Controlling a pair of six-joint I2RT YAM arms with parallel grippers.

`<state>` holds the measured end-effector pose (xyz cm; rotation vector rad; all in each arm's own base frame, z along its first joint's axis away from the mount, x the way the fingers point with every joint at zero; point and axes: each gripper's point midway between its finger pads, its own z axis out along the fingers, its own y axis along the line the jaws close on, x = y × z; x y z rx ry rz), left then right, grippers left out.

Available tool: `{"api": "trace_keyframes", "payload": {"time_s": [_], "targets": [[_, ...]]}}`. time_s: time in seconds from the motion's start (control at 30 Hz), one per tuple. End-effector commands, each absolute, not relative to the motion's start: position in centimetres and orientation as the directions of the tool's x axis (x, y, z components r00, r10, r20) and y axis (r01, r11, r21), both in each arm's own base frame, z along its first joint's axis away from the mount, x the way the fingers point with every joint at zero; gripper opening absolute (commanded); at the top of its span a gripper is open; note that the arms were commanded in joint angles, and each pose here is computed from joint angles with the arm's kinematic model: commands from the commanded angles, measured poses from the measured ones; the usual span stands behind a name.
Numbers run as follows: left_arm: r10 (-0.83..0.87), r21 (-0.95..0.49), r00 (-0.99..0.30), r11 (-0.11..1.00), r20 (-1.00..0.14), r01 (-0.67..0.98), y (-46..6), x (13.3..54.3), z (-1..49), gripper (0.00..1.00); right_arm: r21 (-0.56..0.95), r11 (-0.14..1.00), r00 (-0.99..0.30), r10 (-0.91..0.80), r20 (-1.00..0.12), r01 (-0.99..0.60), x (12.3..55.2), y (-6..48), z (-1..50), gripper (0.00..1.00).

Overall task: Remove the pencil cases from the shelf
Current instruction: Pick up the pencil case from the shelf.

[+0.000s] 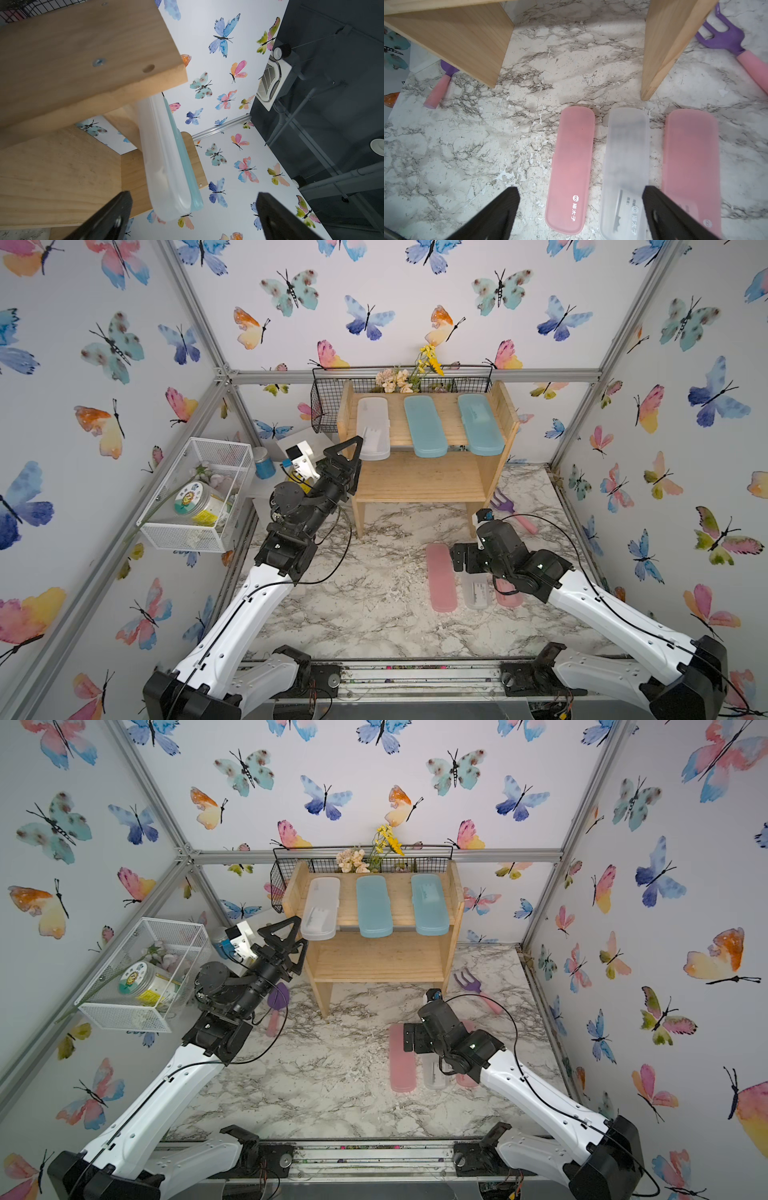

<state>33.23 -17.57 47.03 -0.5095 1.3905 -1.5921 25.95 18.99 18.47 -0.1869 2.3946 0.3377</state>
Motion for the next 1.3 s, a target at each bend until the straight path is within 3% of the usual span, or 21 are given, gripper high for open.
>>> {"api": "trace_keyframes", "payload": {"time_s": [0.0,0.33,0.5,0.8,1.0,1.27], "targets": [[-0.816,-0.912,-0.515,0.035,-0.262,0.409,-18.1,32.5,48.4,0.99,0.144,0.966,-0.737,-0.064,-0.672,-0.214,26.4,18.4,18.6,0.99],[-0.804,-0.928,-0.535,0.054,-0.260,0.370,-19.0,34.1,46.7,0.88,0.127,0.966,-0.738,-0.084,-0.670,-0.225,26.8,18.8,18.4,0.99],[-0.806,-0.926,-0.526,0.068,-0.271,0.372,-19.1,34.7,46.7,0.74,0.125,0.965,-0.739,-0.090,-0.668,-0.230,26.9,18.9,18.3,0.99],[-0.811,-0.928,-0.519,0.073,-0.268,0.365,-19.1,35.2,46.3,0.71,0.121,0.963,-0.749,-0.104,-0.654,-0.240,27.0,19.2,17.6,0.99],[-0.810,-0.932,-0.524,0.072,-0.263,0.356,-19.2,35.6,46.0,0.58,0.124,0.962,-0.749,-0.106,-0.654,-0.244,26.9,19.3,17.6,0.99],[-0.808,-0.932,-0.526,0.078,-0.267,0.353,-19.3,35.9,45.8,0.50,0.123,0.962,-0.748,-0.105,-0.655,-0.243,26.8,19.1,17.8,0.99]]}}
